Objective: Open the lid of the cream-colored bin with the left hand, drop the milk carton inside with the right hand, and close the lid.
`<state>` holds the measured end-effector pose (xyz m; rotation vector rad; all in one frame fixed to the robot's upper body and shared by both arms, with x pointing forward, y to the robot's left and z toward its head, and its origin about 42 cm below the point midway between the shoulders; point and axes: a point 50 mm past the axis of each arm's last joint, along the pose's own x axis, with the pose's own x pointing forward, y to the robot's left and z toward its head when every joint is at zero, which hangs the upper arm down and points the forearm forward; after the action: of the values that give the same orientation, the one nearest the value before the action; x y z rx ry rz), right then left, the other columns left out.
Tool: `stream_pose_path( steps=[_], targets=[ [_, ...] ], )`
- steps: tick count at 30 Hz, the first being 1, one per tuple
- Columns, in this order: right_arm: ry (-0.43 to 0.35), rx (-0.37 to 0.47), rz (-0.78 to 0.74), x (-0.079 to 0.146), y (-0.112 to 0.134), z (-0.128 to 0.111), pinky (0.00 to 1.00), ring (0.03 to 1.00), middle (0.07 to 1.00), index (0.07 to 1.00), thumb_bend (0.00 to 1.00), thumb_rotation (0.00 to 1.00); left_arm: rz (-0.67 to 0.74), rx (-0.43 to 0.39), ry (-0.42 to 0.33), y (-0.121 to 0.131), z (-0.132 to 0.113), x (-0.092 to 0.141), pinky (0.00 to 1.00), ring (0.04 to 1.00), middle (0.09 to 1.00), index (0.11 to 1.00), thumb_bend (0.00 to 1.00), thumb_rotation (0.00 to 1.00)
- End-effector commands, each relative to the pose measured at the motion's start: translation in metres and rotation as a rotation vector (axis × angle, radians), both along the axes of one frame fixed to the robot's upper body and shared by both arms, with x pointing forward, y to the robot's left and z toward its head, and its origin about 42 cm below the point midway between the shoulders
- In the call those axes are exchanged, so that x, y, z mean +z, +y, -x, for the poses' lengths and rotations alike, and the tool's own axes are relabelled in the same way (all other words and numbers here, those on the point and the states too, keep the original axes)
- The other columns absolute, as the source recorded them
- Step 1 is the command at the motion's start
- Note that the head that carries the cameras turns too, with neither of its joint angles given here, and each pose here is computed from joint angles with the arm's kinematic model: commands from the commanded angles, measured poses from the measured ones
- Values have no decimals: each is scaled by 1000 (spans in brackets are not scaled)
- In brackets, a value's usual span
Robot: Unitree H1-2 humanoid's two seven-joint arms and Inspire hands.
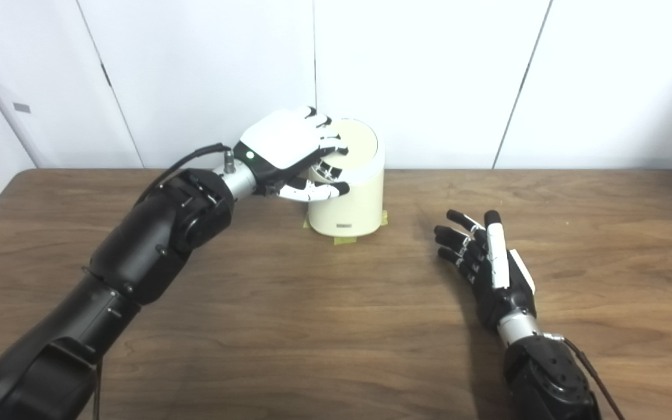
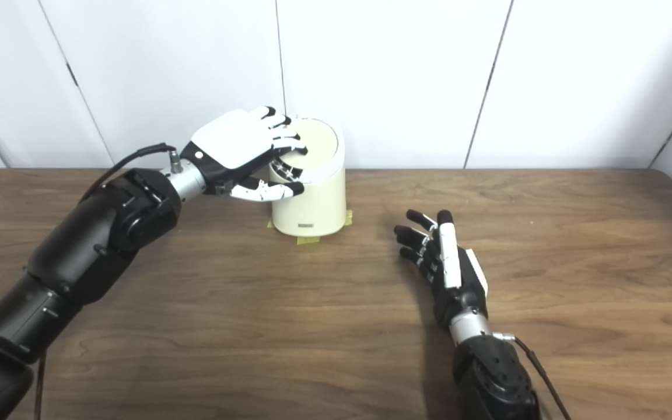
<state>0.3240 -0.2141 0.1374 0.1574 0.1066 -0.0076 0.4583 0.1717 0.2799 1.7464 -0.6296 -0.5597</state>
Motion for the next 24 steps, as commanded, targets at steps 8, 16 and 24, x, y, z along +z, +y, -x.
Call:
stream_pose_path(
  steps=[8,16,24],
  targets=[
    [-62,2,-2,22,7,-8,810,778,693,779,517,1000,-156,-25,-39,2,5,-3,991,937,877,734,581,1000],
    [-70,8,0,22,7,-9,805,794,704,786,503,1000,120,38,91,9,2,15,981,921,865,788,539,1000],
    [-72,9,-1,21,5,-9,814,798,701,784,506,1000,884,156,255,32,14,38,817,879,869,843,434,972]
  ],
)
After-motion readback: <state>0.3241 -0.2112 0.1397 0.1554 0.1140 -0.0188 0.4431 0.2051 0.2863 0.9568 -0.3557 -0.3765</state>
